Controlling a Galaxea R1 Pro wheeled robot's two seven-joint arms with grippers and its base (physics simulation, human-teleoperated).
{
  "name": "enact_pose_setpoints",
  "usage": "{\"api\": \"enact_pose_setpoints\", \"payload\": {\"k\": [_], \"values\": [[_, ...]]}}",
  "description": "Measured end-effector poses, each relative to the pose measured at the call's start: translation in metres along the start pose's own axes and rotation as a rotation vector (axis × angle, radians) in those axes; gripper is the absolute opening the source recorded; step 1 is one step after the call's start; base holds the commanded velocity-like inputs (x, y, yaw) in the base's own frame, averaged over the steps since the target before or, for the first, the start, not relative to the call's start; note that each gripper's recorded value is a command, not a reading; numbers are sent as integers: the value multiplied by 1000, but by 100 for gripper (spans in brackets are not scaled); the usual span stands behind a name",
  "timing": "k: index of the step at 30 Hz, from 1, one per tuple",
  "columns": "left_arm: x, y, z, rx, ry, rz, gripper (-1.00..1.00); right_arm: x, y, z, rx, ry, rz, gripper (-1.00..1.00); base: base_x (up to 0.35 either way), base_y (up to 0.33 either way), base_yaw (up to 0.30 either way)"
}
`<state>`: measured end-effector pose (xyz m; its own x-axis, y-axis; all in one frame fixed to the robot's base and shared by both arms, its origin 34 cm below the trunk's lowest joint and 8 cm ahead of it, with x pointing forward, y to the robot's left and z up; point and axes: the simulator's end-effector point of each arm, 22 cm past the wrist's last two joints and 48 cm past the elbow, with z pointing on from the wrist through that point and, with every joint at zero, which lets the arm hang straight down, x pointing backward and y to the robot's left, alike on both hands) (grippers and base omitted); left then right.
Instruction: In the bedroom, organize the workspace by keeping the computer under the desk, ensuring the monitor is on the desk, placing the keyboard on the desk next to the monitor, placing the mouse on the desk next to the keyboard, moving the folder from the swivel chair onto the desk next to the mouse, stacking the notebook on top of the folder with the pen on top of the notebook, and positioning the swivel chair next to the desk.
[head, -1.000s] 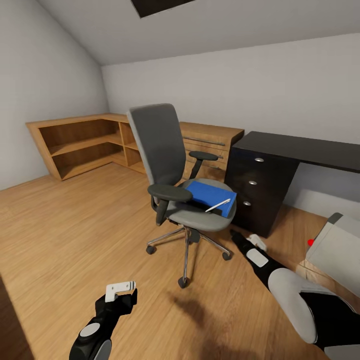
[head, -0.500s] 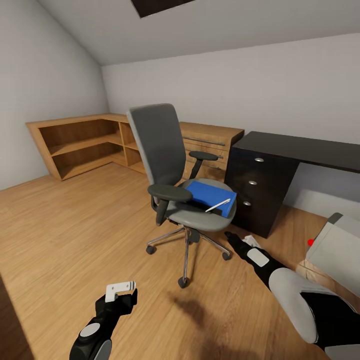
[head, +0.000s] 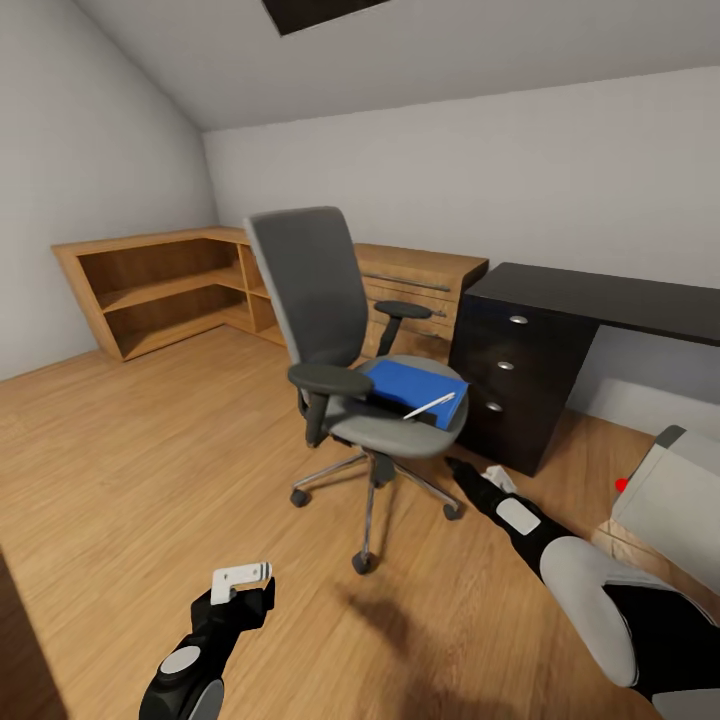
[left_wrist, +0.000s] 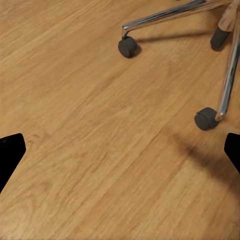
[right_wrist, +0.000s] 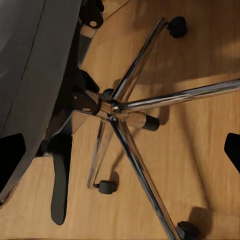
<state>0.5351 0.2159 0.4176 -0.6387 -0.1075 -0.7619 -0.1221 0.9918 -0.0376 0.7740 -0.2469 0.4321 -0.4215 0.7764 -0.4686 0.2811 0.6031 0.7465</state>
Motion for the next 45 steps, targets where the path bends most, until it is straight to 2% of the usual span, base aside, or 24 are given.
{"api": "enact_pose_setpoints", "payload": {"k": [9,19,27,28,29,33,45], "values": [[0,-1,0,2,1,0,100,-4,6,-1,-42,-5,-6,100,0,0,0],[1,-1,0,2,1,1,100,-3,6,-1,-43,-4,-6,100,-195,0,0],[1,-1,0,2,1,0,100,-4,7,-2,-48,-5,-6,100,-40,0,0],[1,-1,0,3,2,0,100,-4,9,-2,-58,-5,-7,100,-1,0,0],[1,-1,0,3,2,-1,100,-4,21,-6,-142,-5,-9,100,0,0,0],[2,-2,0,6,4,0,100,-2,24,-15,-227,-4,-9,100,0,0,0],[8,-1,2,3,19,4,100,-2,26,-16,-237,-6,-7,100,0,0,0]]}}
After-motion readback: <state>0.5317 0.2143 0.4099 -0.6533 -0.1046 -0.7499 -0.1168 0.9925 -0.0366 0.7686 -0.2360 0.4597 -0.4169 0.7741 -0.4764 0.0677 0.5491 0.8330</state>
